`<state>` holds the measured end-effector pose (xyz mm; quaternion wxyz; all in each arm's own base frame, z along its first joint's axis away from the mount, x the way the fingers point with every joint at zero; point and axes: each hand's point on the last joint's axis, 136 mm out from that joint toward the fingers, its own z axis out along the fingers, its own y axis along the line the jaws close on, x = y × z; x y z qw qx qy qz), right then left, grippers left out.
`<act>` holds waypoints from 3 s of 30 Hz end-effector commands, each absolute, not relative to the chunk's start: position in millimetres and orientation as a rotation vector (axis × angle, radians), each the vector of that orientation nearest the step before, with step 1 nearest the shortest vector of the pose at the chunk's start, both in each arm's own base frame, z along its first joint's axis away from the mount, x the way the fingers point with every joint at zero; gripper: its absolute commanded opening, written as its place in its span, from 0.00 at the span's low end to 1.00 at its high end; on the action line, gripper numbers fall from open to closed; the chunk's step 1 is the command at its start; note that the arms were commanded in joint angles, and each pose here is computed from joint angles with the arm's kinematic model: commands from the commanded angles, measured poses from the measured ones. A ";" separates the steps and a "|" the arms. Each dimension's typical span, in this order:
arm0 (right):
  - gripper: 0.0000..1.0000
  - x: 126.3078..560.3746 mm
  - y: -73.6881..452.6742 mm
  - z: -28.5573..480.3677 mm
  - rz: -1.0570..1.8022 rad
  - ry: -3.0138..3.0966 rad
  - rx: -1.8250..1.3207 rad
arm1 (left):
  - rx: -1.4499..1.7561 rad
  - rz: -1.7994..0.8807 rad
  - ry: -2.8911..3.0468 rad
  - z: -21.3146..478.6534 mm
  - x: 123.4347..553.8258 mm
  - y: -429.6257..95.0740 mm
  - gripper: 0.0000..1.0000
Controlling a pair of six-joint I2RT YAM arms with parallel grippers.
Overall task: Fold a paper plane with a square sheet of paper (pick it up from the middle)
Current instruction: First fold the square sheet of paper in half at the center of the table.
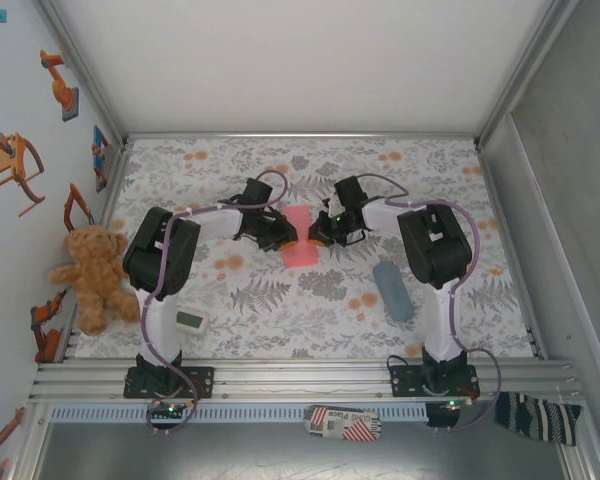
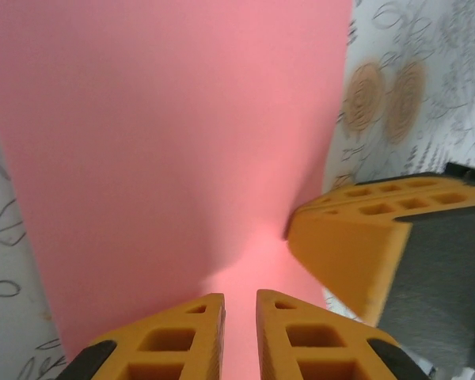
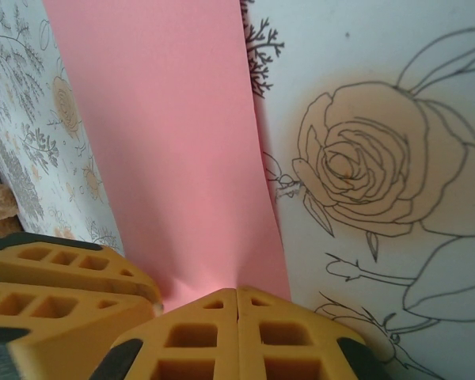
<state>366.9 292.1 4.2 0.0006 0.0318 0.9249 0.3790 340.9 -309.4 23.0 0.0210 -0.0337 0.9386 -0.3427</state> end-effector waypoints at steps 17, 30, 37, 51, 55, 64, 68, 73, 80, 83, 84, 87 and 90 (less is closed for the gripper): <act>0.00 288.1 206.3 -112.1 0.532 3.324 0.394 | -0.130 -1.000 2.937 36.5 313.0 -251.1 0.19; 0.00 287.8 204.8 -111.5 0.525 3.322 0.397 | -0.034 -1.116 2.958 25.1 318.0 -314.9 0.19; 0.00 287.4 204.6 -113.8 0.522 3.327 0.399 | -0.075 -0.987 3.049 -5.0 287.9 -287.0 0.19; 0.00 286.8 201.5 -114.1 0.499 3.325 0.404 | -0.079 -0.745 3.118 2.4 236.4 -233.2 0.19; 0.00 287.4 202.0 -112.6 0.500 3.321 0.403 | -0.051 -0.811 3.000 30.6 262.0 -247.3 0.19; 0.00 300.9 213.9 -91.4 0.608 3.246 0.459 | -0.122 -0.956 2.823 51.2 327.5 -290.2 0.19; 0.00 320.6 234.3 -64.3 0.786 3.144 0.482 | -0.211 -0.959 2.783 50.0 353.4 -293.5 0.19; 0.00 348.4 252.4 -9.6 0.930 3.006 0.407 | -0.270 -1.029 2.715 56.4 374.7 -298.0 0.20; 0.15 372.2 268.6 52.0 1.070 2.820 0.269 | -0.266 -1.145 2.679 63.6 383.5 -312.5 0.21; 0.25 373.0 266.5 58.8 1.080 2.778 0.254 | -0.277 -1.171 2.673 64.6 385.7 -315.6 0.21; 0.29 372.3 264.9 58.9 1.072 2.776 0.255 | -0.279 -1.178 2.674 63.2 385.8 -316.7 0.21; 0.44 374.2 254.9 59.6 1.029 2.757 0.278 | -0.297 -1.169 2.683 58.4 388.2 -316.9 0.21; 0.61 375.9 243.5 62.1 0.958 2.731 0.267 | -0.299 -1.187 2.688 57.0 389.1 -321.9 0.21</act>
